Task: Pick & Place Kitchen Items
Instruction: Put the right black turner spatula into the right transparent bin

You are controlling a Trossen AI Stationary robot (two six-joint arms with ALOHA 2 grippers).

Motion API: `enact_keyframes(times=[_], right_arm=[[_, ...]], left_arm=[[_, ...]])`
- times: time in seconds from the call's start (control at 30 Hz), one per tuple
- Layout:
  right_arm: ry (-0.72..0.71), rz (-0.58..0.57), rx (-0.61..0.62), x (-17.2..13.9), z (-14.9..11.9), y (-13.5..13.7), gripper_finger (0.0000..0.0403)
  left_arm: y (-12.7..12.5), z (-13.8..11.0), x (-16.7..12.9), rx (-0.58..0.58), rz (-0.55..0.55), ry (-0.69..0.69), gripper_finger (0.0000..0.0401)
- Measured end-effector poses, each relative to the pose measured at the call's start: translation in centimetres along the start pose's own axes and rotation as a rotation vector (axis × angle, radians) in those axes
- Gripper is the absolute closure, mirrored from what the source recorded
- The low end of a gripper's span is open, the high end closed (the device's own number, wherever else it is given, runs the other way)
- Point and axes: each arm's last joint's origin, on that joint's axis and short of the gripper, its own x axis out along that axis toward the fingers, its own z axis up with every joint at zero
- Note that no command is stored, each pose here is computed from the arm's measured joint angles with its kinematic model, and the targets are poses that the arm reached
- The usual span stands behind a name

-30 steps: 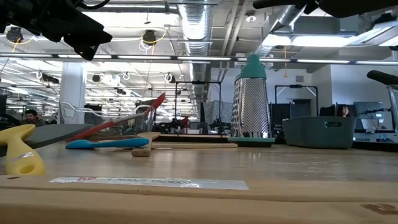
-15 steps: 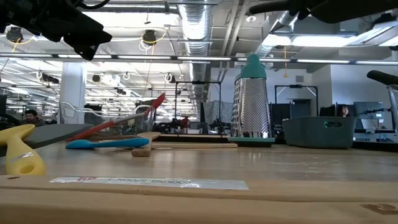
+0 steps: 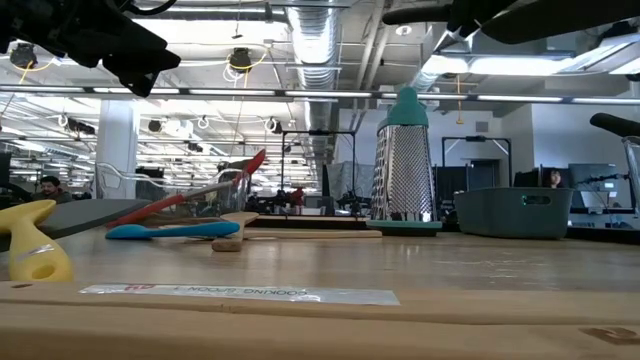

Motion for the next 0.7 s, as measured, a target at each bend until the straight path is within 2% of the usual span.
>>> enact_keyframes(times=[0.5, 0.7], right_arm=[[0.022, 0.001, -0.003, -0.1, -0.1, 0.0, 0.0338], [0.062, 0.011, 0.053, -1.3, -1.4, -0.3, 0.0338]], left_arm=[[0.0, 0.0, 0.0, 0.0, -0.001, 0.001, 0.0297], [0.0, 0.0, 0.0, 0.0, -0.001, 0.001, 0.0297]])
